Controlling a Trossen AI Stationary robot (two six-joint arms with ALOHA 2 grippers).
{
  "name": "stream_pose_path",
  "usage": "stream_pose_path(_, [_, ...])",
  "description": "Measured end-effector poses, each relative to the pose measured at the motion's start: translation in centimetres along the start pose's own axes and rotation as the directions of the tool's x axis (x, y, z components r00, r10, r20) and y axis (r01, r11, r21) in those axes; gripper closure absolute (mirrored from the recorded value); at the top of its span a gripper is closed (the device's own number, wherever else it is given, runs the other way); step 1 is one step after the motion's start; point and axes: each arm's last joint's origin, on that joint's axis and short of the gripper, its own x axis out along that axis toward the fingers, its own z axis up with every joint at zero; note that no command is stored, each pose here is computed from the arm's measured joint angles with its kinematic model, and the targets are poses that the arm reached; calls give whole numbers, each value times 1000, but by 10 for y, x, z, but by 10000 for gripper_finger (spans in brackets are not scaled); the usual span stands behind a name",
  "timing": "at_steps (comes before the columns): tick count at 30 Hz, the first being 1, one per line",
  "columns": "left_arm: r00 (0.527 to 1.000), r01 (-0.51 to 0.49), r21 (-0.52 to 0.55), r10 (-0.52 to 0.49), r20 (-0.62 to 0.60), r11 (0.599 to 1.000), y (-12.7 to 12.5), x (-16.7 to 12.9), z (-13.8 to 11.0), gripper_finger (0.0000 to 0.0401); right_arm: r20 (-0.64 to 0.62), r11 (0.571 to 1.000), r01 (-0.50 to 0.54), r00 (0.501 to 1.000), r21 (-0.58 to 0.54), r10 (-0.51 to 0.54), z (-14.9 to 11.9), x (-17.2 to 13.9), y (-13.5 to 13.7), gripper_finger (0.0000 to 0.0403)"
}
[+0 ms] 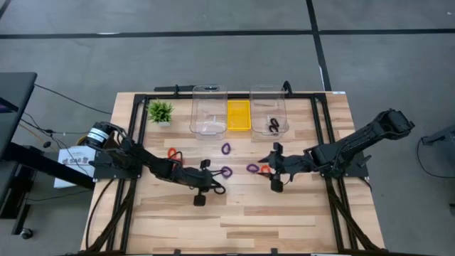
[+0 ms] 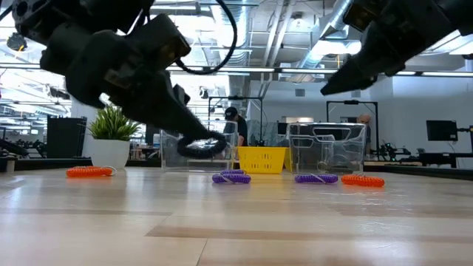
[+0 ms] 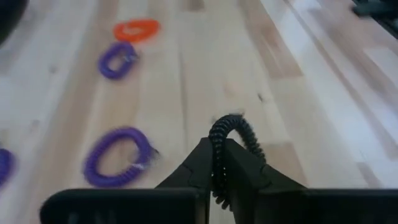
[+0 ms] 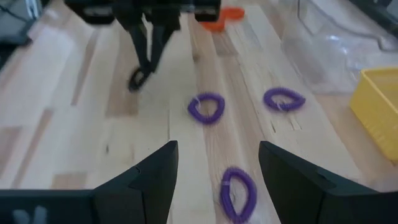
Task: Sort spring keychains
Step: Put the black spring keychain into the right transparent bin
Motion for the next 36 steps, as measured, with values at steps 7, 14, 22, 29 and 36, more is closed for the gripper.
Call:
stream_pose_path(7, [986, -144, -15, 145, 81, 989, 2, -1, 7, 372, 103, 999, -24, 994, 37, 20, 10, -1, 2, 186])
stream_pose_path(14, [971, -193, -51, 198, 130, 980, 2, -2, 13, 372, 197, 999, -11, 980, 36, 4, 20, -2, 2, 186])
stream_pose_path(22, [969, -192, -60, 199, 144, 980, 2, -2, 14, 372, 240, 999, -16, 971, 30, 8, 24, -2, 3, 186])
stream_pose_path(29, [942, -220, -65, 229, 247, 973, 12, -3, 26, 372, 269, 1000, 12, 963, -8, -10, 21, 23, 6, 186])
stream_pose_path(36, [918, -289, -36, 288, 274, 957, 36, 1, 37, 372, 305, 998, 53, 951, 18, -56, 19, 45, -5, 186])
